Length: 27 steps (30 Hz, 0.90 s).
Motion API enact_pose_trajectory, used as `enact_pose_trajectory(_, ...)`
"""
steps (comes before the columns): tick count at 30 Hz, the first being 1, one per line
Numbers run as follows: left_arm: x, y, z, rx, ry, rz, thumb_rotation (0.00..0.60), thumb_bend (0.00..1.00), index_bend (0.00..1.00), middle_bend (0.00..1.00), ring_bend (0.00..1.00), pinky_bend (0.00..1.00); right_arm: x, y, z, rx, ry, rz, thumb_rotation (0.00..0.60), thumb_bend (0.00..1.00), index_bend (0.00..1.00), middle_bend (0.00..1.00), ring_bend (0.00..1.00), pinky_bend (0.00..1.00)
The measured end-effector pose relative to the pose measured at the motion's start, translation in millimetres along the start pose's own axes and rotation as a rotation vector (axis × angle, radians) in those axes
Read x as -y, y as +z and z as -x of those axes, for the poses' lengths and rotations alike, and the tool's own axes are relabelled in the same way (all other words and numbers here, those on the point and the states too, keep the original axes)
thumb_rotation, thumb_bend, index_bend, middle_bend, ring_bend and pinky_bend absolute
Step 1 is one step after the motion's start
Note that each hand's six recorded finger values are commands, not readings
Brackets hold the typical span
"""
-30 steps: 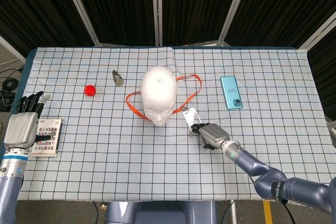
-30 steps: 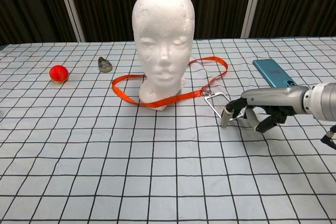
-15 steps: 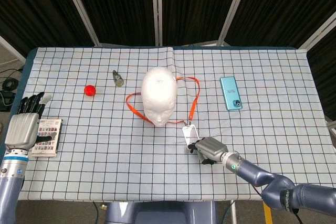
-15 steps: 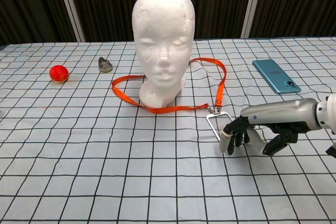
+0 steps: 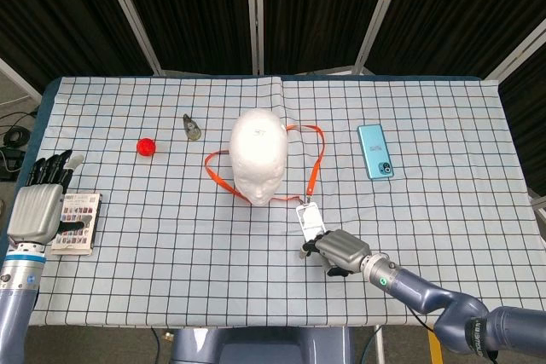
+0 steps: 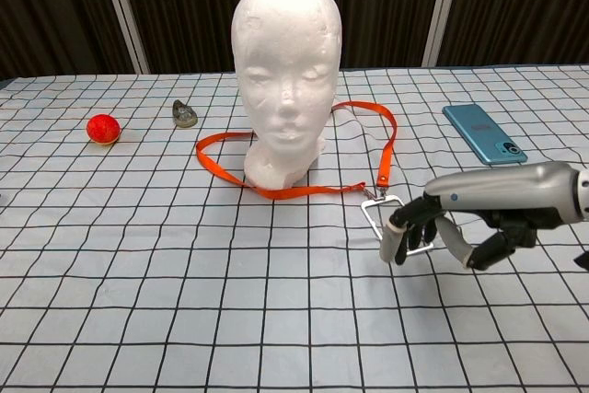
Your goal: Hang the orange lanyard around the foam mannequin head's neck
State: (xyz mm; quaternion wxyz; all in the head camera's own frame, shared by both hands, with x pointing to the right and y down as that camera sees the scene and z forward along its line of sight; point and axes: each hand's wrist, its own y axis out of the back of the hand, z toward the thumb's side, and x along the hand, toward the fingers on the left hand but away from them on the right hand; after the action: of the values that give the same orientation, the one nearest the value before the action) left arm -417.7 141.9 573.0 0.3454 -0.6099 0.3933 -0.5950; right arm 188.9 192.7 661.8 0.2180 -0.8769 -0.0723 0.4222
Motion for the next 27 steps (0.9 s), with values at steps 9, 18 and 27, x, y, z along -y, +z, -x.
enact_pose_trajectory(9,-1,3,1,0.013,0.002,0.003,0.600,0.00,0.00,0.00,0.00,0.00,-13,-14,3,0.039,-0.121,-0.046,0.600,1.00,0.27,0.23,0.19,0.23)
enact_pose_trajectory(18,-2,2,2,0.013,0.003,0.009,0.600,0.00,0.00,0.00,0.00,0.00,1,-29,16,0.102,-0.084,-0.050,0.600,1.00,0.27,0.23,0.19,0.23)
enact_pose_trajectory(27,-2,1,2,0.014,0.001,0.010,0.600,0.00,0.00,0.00,0.00,0.00,15,-27,11,0.114,-0.009,-0.065,0.600,1.00,0.27,0.23,0.19,0.23)
